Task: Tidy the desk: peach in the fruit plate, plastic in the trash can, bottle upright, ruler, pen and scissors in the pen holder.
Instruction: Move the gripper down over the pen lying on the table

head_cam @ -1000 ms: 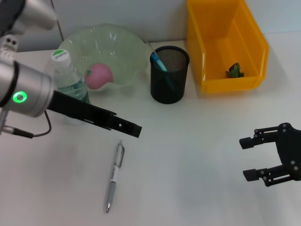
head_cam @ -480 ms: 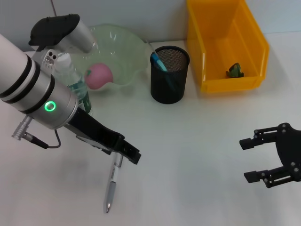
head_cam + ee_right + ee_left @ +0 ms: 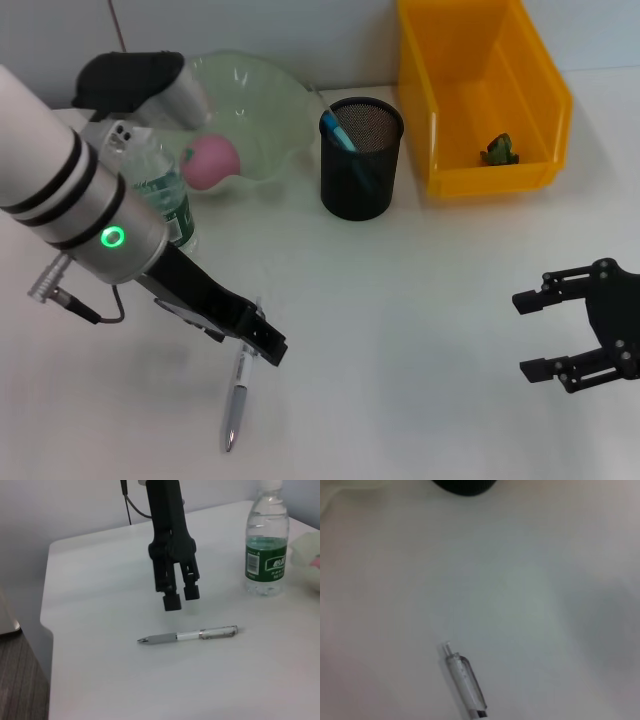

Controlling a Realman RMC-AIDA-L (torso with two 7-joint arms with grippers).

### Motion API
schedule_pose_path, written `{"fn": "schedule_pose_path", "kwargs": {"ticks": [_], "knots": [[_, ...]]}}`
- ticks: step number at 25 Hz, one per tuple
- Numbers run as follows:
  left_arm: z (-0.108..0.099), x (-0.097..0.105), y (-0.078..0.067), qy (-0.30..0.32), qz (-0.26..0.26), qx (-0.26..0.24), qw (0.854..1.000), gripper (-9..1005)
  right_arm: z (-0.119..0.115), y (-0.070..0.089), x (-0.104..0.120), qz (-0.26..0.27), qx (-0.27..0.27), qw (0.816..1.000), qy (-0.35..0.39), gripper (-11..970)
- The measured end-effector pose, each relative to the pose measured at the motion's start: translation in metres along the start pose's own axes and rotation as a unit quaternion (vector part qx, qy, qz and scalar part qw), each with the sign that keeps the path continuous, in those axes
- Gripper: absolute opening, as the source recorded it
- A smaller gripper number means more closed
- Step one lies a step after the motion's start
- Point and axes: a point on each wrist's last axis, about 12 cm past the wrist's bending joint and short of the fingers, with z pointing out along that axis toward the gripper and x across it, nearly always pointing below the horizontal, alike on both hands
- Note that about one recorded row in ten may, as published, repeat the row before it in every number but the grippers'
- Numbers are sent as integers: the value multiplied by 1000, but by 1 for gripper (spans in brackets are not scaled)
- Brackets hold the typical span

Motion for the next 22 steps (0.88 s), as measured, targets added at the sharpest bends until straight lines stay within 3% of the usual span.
{"fn": "schedule_pose_path", "kwargs": {"ticks": [10, 22], "knots": [[14, -12, -3, 26, 31, -5, 999, 796, 4, -5, -3, -4, 3, 1000, 12, 730], [24, -12, 8, 31, 41, -35, 998, 788, 7, -7, -4, -7, 5, 1000, 16, 724]]}}
